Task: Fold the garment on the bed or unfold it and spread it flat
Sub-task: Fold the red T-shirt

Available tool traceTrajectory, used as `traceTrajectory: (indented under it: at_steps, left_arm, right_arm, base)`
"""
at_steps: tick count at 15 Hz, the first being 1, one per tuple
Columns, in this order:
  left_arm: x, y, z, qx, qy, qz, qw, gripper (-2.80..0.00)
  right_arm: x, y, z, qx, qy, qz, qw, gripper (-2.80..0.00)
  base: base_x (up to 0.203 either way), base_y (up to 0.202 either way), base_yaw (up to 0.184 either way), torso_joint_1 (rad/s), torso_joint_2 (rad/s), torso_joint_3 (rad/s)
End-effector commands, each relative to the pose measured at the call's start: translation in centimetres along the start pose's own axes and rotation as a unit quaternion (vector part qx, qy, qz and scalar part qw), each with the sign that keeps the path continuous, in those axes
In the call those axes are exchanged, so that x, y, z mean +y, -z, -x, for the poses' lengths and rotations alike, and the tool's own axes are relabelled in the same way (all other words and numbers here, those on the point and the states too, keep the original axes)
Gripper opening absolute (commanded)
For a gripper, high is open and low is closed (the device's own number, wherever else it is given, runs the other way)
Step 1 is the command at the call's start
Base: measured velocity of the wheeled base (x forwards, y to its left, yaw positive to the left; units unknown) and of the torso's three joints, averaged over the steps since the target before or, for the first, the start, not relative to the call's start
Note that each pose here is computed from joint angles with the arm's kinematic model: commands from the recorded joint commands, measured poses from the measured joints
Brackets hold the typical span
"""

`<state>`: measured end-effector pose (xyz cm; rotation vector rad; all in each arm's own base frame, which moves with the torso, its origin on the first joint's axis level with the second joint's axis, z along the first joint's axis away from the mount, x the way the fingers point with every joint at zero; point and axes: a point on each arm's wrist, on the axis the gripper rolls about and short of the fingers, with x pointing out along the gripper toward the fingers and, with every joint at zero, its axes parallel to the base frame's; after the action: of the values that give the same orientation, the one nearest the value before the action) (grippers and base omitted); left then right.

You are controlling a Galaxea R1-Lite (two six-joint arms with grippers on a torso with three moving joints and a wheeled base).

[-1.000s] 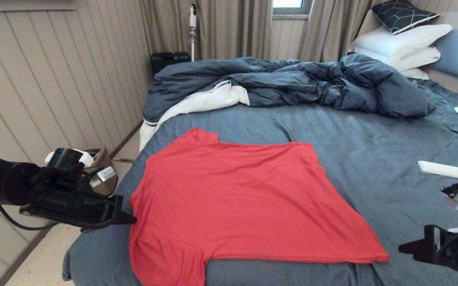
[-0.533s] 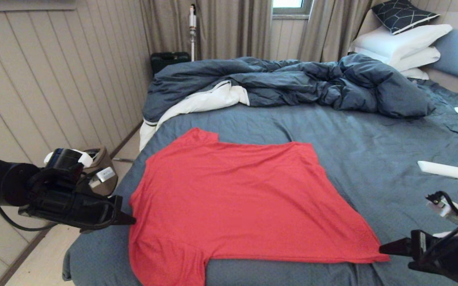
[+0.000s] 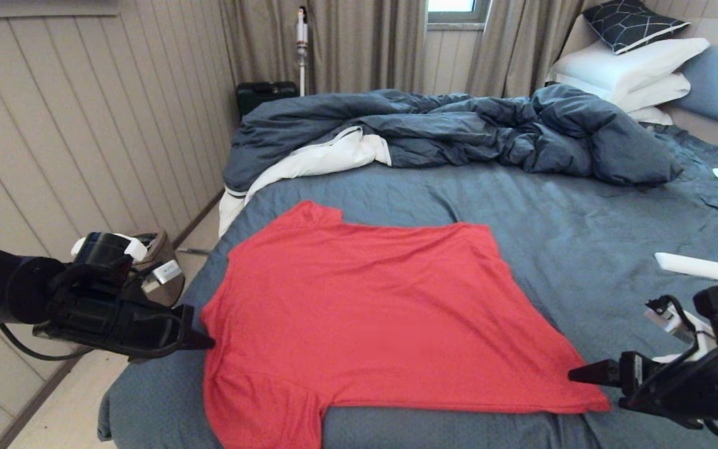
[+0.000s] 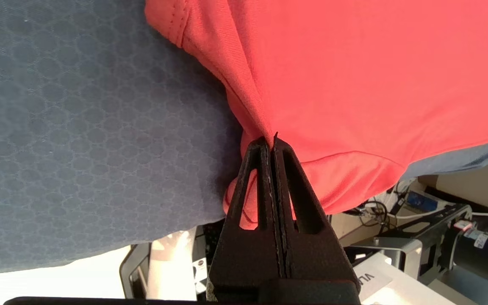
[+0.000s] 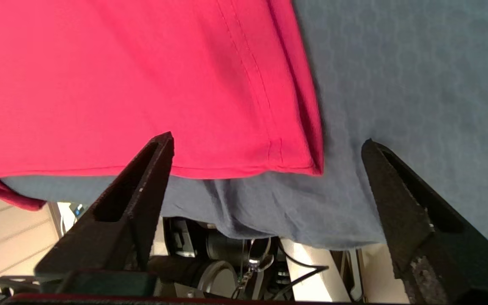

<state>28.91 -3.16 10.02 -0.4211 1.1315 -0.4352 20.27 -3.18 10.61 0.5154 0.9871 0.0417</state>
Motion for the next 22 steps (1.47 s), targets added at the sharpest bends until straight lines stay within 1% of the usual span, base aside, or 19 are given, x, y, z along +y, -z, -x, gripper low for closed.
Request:
traceTrajectory:
  at_steps: [1, 4, 6, 7, 12, 14, 19, 22]
  left_arm:
    - [0.0, 0.0, -0.1, 0.002, 0.001, 0.001, 1.0, -2.8]
    - [0.1, 0.0, -0.1, 0.003, 0.001, 0.002, 1.0, -2.8]
    - [0.2, 0.1, -0.3, 0.006, 0.0, 0.005, 1.0, -2.8]
    - [0.2, 0.1, -0.3, 0.006, 0.0, 0.005, 1.0, -2.8]
    - [0.1, 0.2, -0.2, 0.007, 0.002, 0.005, 1.0, -2.8]
    - [-0.1, 0.2, 0.0, 0.004, 0.006, 0.012, 0.9999, -2.8]
    - [-0.3, 0.5, 0.1, 0.007, 0.009, 0.014, 0.9998, -2.8]
    - [-0.7, 1.3, 1.1, 0.0, 0.009, 0.01, 0.9999, -2.8]
  right_arm:
    - [0.1, 0.2, -0.6, 0.014, -0.002, 0.001, 1.0, 0.0]
    - [0.3, 0.5, -1.0, 0.026, -0.005, 0.009, 1.0, 0.0]
    - [0.2, 0.4, -1.5, 0.034, -0.003, 0.005, 0.999, 0.0]
    - [0.2, 0.4, -1.5, 0.034, -0.003, 0.005, 0.999, -2.8]
    - [0.1, 0.5, -1.2, 0.03, -0.002, 0.005, 1.0, -2.8]
    - [0.0, 0.6, -1.1, 0.029, -0.001, 0.003, 1.0, -2.8]
    - [0.2, 1.3, 0.3, 0.008, -0.004, 0.008, 1.0, -2.8]
    - [0.5, 1.8, 1.9, -0.023, -0.009, 0.015, 1.0, -2.8]
  base:
    - [0.0, 0.0, 0.0, 0.0, 0.0, 0.0]
    - [0.0, 0.0, 0.0, 0.0, 0.0, 0.0]
    - [0.0, 0.0, 0.0, 0.0, 0.0, 0.0]
    - [0.0, 0.0, 0.0, 0.0, 0.0, 0.0]
    - [0.0, 0.0, 0.0, 0.0, 0.0, 0.0]
    - [0.0, 0.0, 0.0, 0.0, 0.0, 0.0]
    - [0.0, 0.0, 0.0, 0.0, 0.0, 0.0]
    - [0.0, 0.0, 0.0, 0.0, 0.0, 0.0]
